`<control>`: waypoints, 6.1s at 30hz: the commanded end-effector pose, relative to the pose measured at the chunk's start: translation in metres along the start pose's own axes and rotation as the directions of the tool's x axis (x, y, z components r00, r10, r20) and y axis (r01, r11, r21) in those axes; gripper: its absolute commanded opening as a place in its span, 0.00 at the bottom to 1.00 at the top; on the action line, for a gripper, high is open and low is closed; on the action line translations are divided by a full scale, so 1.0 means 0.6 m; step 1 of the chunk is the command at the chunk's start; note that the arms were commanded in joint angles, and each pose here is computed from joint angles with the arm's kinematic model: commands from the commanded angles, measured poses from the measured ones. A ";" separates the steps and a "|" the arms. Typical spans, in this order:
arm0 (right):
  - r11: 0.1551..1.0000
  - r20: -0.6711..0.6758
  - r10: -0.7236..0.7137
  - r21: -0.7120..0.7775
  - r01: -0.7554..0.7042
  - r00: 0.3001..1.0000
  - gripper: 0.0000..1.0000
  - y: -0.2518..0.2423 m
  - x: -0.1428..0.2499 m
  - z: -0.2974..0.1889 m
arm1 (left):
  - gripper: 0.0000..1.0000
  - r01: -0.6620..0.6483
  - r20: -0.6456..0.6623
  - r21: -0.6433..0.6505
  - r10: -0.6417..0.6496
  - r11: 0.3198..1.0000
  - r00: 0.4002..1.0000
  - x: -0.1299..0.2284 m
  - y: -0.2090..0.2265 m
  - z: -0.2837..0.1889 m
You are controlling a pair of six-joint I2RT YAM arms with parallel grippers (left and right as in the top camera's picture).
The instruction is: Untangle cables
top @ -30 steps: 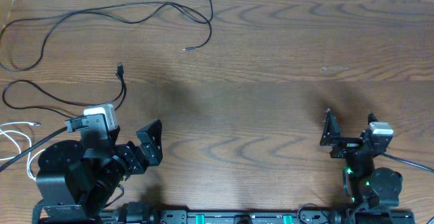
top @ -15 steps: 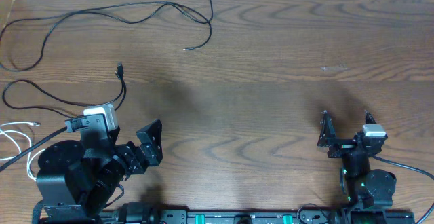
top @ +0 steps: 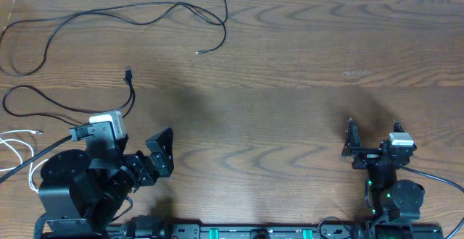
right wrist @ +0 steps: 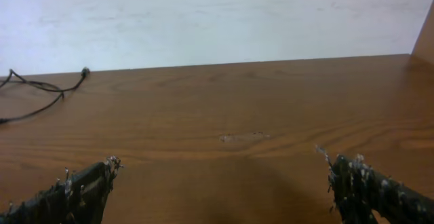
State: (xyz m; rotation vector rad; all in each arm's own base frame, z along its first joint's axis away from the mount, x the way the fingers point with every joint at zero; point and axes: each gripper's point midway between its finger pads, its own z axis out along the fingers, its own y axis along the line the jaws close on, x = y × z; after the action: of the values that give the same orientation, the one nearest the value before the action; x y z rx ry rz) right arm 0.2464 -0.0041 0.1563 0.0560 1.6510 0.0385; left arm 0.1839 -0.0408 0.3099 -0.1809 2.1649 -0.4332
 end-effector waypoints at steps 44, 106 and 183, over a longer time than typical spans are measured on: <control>0.998 0.005 -0.056 -0.003 0.056 0.998 0.99 0.003 0.000 0.000 | 1.00 -0.017 0.014 -0.009 0.017 1.000 1.000 -0.006 0.001 -0.005; 0.998 0.005 -0.056 -0.003 0.056 0.998 0.99 0.003 0.000 0.000 | 0.99 -0.153 0.208 0.045 0.141 0.987 0.968 0.138 0.060 0.101; 0.998 0.006 -0.056 -0.004 0.056 0.998 0.99 0.003 0.000 0.000 | 0.99 -0.206 0.428 -0.176 0.263 0.963 0.865 0.146 0.159 0.224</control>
State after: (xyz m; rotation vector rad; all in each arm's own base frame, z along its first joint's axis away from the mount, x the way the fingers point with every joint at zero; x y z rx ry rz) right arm 0.2463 -0.0023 0.1572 -0.0003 1.6476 -0.0037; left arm 0.2446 -0.0181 0.1512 -0.0538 1.6777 -0.1557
